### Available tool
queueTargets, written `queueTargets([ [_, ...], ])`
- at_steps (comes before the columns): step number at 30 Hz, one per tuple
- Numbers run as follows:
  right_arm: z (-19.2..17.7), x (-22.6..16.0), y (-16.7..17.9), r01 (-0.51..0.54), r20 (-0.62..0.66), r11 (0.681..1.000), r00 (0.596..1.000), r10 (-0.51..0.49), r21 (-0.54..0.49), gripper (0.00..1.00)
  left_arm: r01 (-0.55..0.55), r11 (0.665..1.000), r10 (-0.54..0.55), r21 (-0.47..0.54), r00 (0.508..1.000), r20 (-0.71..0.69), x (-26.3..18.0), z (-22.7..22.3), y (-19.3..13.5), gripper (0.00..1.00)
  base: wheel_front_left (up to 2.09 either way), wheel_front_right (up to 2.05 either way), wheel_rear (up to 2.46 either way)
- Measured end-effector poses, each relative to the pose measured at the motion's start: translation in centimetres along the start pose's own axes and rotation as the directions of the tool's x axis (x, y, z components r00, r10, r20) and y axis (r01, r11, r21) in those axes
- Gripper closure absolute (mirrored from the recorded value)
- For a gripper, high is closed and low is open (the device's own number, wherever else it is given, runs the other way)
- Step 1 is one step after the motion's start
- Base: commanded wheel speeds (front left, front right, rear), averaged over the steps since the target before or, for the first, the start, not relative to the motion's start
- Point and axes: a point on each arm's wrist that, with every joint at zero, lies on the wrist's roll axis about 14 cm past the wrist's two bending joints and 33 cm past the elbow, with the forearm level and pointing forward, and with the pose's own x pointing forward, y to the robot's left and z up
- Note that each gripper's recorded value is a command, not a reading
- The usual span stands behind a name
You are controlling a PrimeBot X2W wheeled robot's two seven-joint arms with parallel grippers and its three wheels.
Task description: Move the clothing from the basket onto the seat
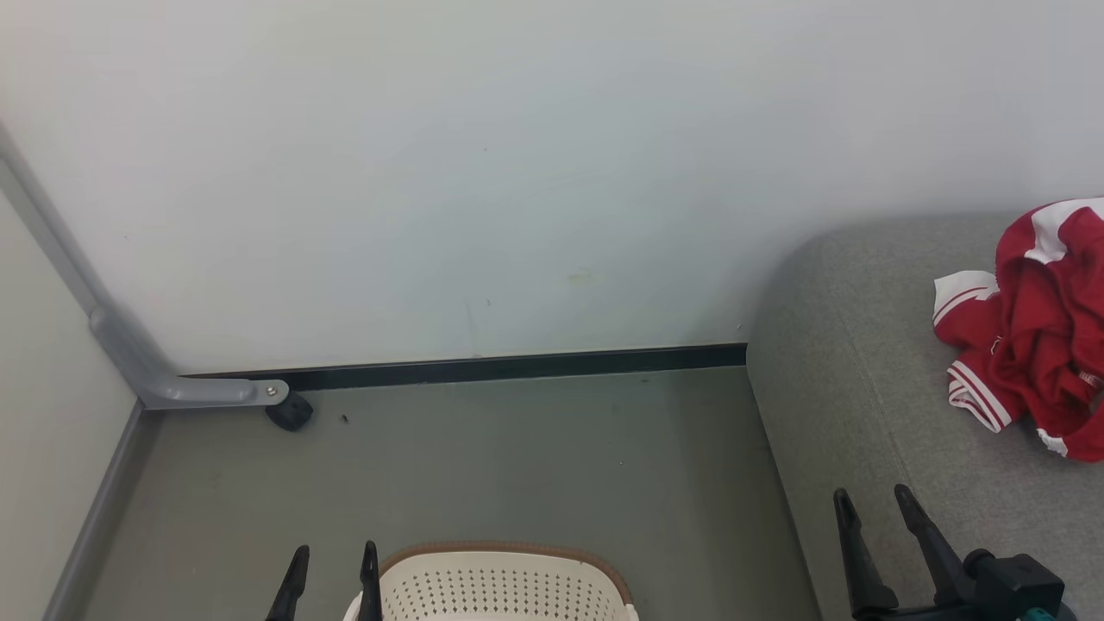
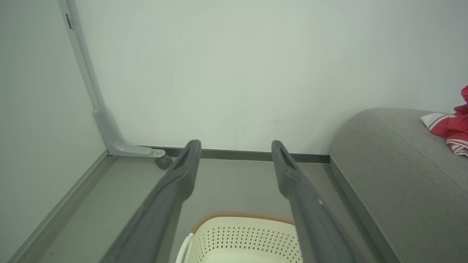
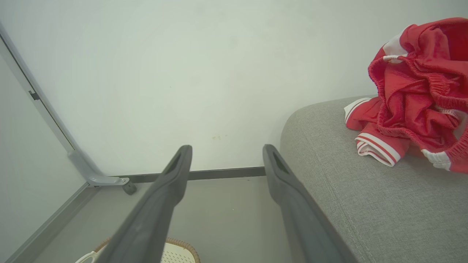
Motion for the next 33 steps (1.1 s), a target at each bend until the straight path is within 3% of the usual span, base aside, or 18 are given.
queueTargets([
  [27,0.7,-0.1,0.4,-0.009,-0.007,1.0,1.0,0.009,-0.002,0.0,-0.015,1.0,0.015,-0.004,1.0,-0.009,-0.1,-0.4,0.3,0.0,0.0,0.0,0.0],
  [28,0.5,-0.2,0.4,-0.004,-0.011,1.0,1.0,0.004,-0.002,1.0,-0.016,1.0,0.016,-0.004,1.0,-0.013,-0.1,-0.5,0.3,1.0,0.0,0.0,0.0],
  [33,-2.8,-1.6,0.6,0.013,-0.106,1.0,0.994,-0.01,0.024,1.0,-0.032,0.999,0.032,0.006,0.995,-0.095,-1.3,-3.1,0.8,1.0,0.0,0.0,0.0],
])
